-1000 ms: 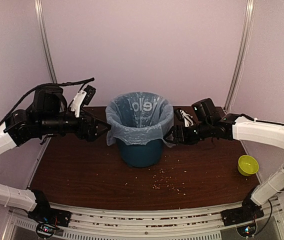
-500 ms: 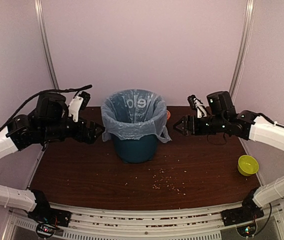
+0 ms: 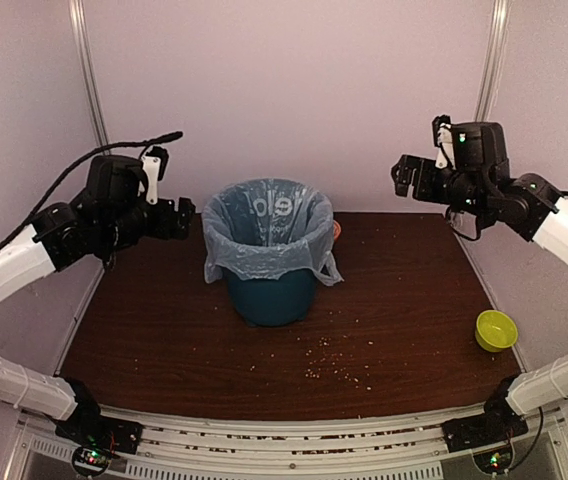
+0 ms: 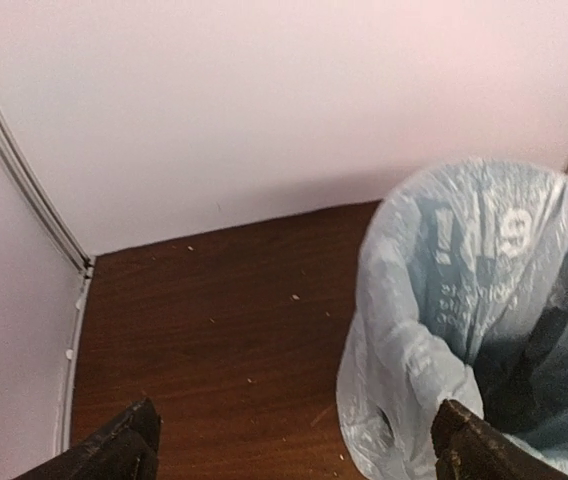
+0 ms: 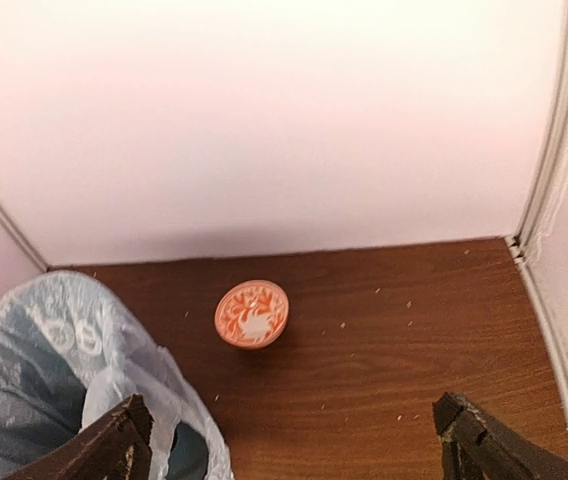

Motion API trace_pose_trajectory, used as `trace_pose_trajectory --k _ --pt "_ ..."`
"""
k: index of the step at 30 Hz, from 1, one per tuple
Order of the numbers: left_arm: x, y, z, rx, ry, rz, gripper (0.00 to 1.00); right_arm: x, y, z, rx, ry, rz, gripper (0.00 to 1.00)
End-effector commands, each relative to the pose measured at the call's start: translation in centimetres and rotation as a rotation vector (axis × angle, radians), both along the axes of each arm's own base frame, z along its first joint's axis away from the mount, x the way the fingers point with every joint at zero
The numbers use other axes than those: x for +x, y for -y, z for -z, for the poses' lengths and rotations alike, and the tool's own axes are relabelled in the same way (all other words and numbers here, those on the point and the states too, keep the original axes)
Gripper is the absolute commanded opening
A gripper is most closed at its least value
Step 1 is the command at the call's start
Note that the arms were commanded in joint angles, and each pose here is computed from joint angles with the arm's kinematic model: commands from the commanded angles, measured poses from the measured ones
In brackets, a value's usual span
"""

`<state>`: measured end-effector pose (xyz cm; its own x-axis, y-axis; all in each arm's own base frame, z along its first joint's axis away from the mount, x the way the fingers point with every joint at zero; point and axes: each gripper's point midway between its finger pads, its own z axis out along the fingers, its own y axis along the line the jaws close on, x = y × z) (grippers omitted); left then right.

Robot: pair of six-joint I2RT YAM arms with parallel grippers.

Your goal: Put the trash bags into the trash bin

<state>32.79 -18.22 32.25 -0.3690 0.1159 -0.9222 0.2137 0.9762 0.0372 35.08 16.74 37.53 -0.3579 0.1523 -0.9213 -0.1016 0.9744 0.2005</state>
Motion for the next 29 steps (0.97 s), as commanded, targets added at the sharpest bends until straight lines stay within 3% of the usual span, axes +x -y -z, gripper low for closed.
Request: trace_pose_trajectory --k 1,11,29 --pt "1.9 -1.7 -6.3 0.011 0.169 -0.08 0.98 0.5 4.2 -4.0 -0.082 0.083 0.216 1.0" --pt "1.1 -3.1 -9.8 -0.011 0.293 -0.099 0.98 0.1 3.8 -7.3 0.004 0.149 0.187 1.0" --pt "0.5 -3.6 -9.8 -0.039 0.296 -0.105 0.98 0.6 2.3 -5.9 0.002 0.123 0.125 1.0"
